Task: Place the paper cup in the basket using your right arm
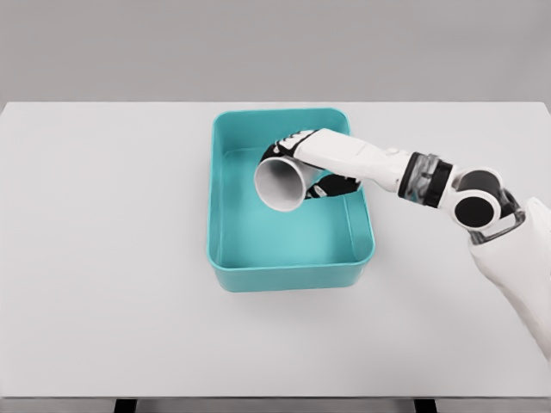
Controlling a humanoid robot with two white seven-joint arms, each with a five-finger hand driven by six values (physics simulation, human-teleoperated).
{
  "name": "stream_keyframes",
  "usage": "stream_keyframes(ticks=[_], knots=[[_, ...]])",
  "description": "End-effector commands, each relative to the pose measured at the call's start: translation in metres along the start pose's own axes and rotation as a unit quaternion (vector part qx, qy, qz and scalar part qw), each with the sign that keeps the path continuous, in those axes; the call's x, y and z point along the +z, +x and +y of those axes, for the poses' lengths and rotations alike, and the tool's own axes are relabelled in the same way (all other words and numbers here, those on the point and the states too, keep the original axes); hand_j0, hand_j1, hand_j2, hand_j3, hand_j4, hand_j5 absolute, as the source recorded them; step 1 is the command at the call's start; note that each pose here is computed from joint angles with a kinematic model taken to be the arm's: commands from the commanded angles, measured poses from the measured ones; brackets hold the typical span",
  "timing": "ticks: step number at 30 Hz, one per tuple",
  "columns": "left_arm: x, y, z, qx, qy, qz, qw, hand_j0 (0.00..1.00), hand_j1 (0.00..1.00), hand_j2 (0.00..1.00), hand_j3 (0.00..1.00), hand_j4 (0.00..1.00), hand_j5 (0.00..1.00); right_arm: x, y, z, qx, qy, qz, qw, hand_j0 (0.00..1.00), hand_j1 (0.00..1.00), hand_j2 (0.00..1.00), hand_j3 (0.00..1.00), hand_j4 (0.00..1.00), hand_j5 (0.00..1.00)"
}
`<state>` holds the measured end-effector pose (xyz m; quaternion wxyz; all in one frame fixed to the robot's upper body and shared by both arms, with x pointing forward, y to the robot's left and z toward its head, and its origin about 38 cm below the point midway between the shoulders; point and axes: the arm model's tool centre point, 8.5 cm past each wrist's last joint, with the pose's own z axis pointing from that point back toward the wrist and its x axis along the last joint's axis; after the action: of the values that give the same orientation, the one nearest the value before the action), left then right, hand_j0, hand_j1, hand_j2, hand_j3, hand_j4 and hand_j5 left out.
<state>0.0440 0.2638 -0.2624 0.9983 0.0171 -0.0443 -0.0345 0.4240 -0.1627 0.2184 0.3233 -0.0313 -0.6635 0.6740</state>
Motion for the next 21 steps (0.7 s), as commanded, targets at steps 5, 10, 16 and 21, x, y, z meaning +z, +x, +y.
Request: stream_keyframes(ticks=[5, 10, 16, 21], knots=[[0.0, 0.001, 0.0, 0.0, 0.0, 0.0, 1.0, 1.0, 1.0, 1.0, 1.0, 1.0, 1.0, -0.008, -0.004, 0.016, 0.0, 0.033, 0.006, 0.9994, 0.46, 0.46, 0.46, 0.46, 0.46, 0.46], [0.0, 0.001, 0.0, 0.0, 0.0, -0.001, 1.0, 1.0, 1.0, 1.0, 1.0, 1.0, 1.0, -0.022, -0.011, 0.026, 0.009, 0.074, 0.011, 0.9971, 0.46, 0.46, 0.46, 0.46, 0.46, 0.46], [0.0, 0.001, 0.0, 0.0, 0.0, -0.001, 1.0, 1.0, 1.0, 1.0, 1.0, 1.0, 1.0, -0.025, -0.014, 0.034, 0.019, 0.095, 0.019, 0.9951, 0.48, 0.48, 0.48, 0.48, 0.48, 0.48], [0.0, 0.001, 0.0, 0.0, 0.0, -0.001, 1.0, 1.0, 1.0, 1.0, 1.0, 1.0, 1.0, -0.026, -0.015, 0.03, 0.034, 0.097, 0.029, 0.9943, 0.76, 0.76, 0.76, 0.76, 0.76, 0.76]])
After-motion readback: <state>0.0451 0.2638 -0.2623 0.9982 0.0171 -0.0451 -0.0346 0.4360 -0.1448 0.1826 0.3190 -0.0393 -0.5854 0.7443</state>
